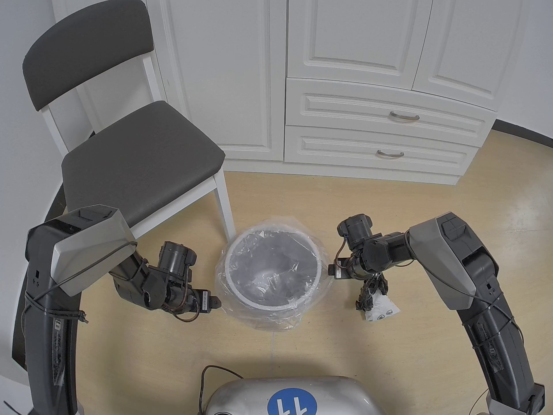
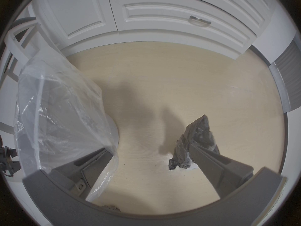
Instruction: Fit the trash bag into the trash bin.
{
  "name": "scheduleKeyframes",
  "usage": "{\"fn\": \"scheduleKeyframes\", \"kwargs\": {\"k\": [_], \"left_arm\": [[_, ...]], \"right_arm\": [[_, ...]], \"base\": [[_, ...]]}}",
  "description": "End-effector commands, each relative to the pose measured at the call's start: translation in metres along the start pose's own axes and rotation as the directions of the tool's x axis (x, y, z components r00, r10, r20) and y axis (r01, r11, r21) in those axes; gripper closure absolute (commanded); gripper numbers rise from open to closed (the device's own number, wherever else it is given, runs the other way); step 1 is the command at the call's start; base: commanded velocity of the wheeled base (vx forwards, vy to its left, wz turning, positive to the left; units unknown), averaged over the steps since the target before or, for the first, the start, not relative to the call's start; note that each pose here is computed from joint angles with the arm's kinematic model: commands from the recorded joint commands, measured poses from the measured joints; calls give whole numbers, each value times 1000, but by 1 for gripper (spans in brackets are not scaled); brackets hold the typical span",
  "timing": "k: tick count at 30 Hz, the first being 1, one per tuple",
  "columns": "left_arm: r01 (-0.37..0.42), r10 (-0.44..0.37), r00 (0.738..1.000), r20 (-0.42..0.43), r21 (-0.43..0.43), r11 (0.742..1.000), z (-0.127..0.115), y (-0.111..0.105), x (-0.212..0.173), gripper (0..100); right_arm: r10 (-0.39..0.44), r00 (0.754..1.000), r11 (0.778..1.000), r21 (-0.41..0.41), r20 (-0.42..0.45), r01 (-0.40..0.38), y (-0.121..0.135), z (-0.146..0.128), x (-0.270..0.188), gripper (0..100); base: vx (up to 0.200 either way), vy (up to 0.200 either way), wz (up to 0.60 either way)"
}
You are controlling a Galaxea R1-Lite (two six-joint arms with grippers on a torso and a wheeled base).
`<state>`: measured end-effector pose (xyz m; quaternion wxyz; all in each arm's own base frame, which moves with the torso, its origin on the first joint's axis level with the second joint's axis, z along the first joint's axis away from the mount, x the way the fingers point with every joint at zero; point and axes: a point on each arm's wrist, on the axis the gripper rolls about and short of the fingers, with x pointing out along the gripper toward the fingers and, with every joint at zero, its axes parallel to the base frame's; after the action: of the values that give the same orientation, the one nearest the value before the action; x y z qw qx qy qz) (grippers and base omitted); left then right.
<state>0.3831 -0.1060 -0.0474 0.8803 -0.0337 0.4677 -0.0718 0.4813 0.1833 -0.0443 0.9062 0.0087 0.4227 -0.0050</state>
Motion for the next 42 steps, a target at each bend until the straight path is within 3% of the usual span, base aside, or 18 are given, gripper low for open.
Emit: {"fn": "scheduleKeyframes", "kwargs": {"k": [1,11,15,22,27,34,42], "left_arm": [[-2,2,1000,-6,0,1000,-2,0,2,0],[3,-3,1000,15,2,1000,0,0,2,0],[2,-2,1000,22,1,1000,0,0,0,0],[-6,6,999,33,-10,1000,4,7,-1,0],[-6,7,999,35,-11,1000,5,7,-2,0],[-7,8,999,46,-20,1000,7,10,-1,0],[-4,7,996,91,-40,999,16,14,-2,0]], "right_arm": [[15,1000,1000,8,-20,-15,-3,-7,12,0],[77,996,997,-3,-33,-77,0,-11,23,0],[51,996,998,-26,-75,-53,-10,-29,45,0],[47,997,994,-95,-65,-53,-18,-29,50,0],[48,997,995,-86,-59,-53,-17,-26,48,0],[77,997,997,-8,29,-77,-15,19,-5,0],[96,995,995,-14,-12,-96,-30,3,-70,0]], "base": [[0,0,0],[0,0,0],[0,0,0],[0,0,0],[0,0,0],[0,0,0],[0,0,0]]}}
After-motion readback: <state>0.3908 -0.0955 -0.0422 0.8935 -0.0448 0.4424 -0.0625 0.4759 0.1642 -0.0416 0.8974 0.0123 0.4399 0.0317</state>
